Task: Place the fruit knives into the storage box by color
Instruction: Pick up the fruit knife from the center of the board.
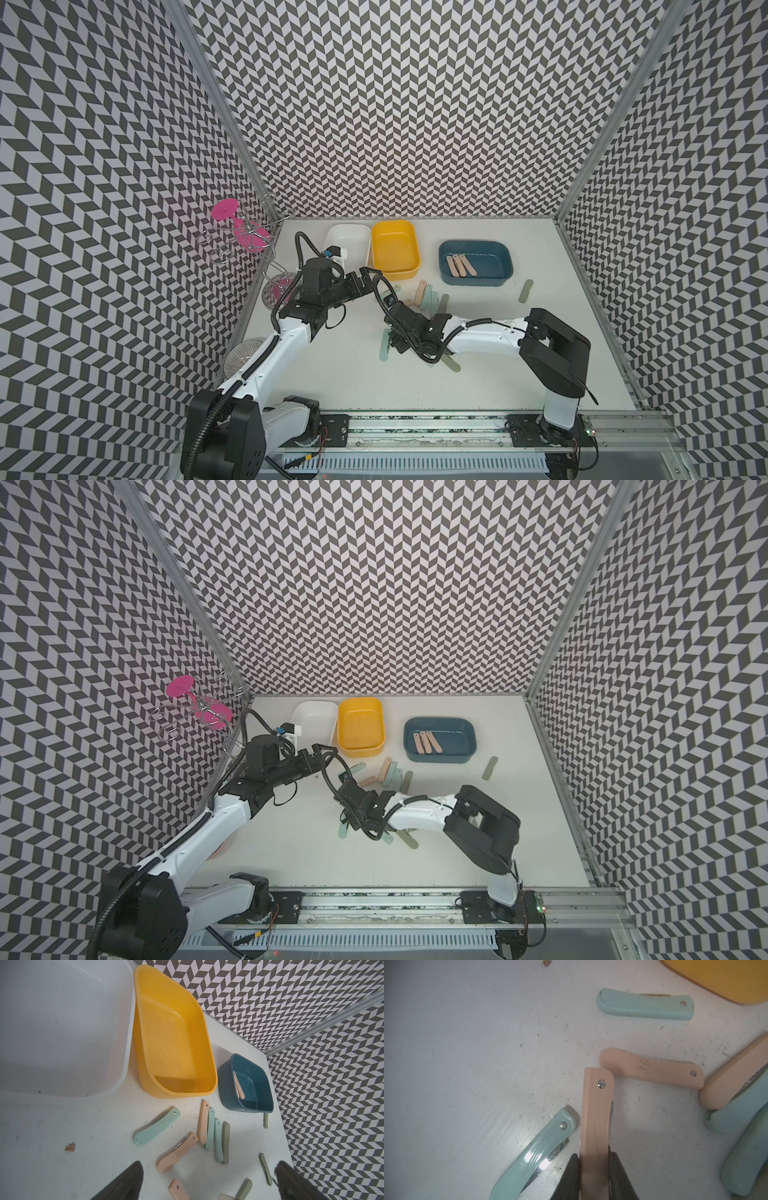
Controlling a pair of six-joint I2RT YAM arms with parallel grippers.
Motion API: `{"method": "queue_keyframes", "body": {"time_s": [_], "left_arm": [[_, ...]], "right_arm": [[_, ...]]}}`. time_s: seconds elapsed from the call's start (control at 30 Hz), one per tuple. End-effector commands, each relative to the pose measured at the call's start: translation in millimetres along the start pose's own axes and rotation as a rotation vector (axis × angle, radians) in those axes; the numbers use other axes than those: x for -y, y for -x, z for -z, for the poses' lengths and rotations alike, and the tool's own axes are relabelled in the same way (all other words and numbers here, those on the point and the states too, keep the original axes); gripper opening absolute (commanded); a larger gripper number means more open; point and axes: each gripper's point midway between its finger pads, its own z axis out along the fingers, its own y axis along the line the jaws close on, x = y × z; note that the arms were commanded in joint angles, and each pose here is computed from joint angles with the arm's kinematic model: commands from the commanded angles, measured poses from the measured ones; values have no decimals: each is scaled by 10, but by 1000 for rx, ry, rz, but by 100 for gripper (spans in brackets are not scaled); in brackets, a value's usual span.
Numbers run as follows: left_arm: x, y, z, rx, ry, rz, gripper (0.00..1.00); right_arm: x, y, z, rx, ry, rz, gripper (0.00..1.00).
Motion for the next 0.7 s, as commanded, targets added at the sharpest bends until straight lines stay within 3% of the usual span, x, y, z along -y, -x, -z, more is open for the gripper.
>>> {"method": "queue_keyframes", "body": {"time_s": [0.0, 0.37, 0.67], "left_arm": [[148, 163, 27, 42, -42, -12, 100], [226, 252, 5, 48, -61, -16, 100], [496, 371, -69, 54, -117, -43, 100]], "right_arm": [[50, 193, 188, 70, -10, -29, 22], [338, 484, 500, 166, -23, -106, 21], [1169, 1006, 1017, 327, -67, -264, 21]]}}
